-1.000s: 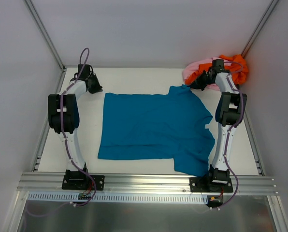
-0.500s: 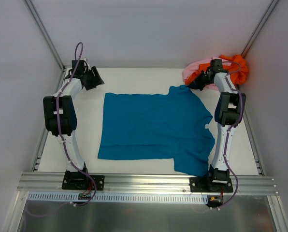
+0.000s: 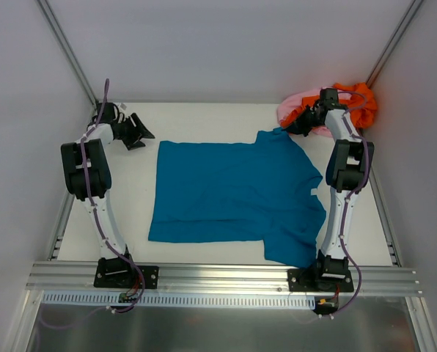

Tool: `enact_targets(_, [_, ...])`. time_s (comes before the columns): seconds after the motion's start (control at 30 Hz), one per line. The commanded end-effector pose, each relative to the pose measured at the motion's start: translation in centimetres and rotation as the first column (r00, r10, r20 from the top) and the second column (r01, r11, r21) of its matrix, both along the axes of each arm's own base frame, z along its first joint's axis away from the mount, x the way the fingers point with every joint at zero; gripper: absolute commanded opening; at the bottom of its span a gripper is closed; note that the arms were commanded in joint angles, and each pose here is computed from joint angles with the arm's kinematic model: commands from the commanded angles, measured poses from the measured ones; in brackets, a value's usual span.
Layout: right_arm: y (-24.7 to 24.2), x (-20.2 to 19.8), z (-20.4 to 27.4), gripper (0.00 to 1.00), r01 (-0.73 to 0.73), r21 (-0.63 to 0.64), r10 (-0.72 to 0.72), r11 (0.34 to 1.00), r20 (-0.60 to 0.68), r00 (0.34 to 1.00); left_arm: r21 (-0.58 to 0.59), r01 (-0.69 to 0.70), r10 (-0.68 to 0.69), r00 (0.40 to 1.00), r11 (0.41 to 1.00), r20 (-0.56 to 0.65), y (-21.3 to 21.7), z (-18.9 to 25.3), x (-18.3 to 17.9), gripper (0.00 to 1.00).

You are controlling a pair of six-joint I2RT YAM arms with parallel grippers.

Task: Fold and stack the t-shirts
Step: Flatten out the tshirt

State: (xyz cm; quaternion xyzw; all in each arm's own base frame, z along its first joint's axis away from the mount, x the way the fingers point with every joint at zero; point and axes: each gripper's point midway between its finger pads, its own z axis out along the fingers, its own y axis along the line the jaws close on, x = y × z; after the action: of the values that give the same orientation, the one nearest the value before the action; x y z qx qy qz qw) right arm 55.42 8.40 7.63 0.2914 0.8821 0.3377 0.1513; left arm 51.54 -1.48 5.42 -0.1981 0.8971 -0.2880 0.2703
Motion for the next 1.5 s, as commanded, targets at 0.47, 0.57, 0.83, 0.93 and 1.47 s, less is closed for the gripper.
enact_targets(0.47, [0.4,-0.3,5.1,0.01,-0.001,-0.009,0.002,1.0,0.083,0.997,-0.237,0.028,-0.06,0.99,0.971,-0.128,-3.3,-4.4,-2.2,0.56])
enact_targets(0.57, [0.4,-0.4,5.2,0.01,0.0,-0.012,0.001,1.0,0.083,0.997,-0.237,0.043,-0.074,0.99,0.971,-0.124,-4.1,-4.3,-1.7,0.56])
enact_targets(0.83, [0.3,-0.4,5.5,0.01,0.001,-0.013,0.0,1.0,0.087,0.996,-0.241,0.076,-0.105,0.988,0.967,-0.109,-6.1,-4.1,-0.4,0.55])
enact_targets(0.93, [0.3,-0.5,5.4,0.0,0.001,-0.013,0.0,1.0,0.086,0.996,-0.237,0.086,-0.115,0.987,0.968,-0.112,-6.5,-4.1,0.0,0.54])
enact_targets(1.47, [0.4,-0.5,5.4,0.01,0.0,-0.008,0.0,1.0,0.088,0.996,-0.138,0.093,-0.103,0.992,0.986,-0.071,-6.0,-2.4,0.8,0.0])
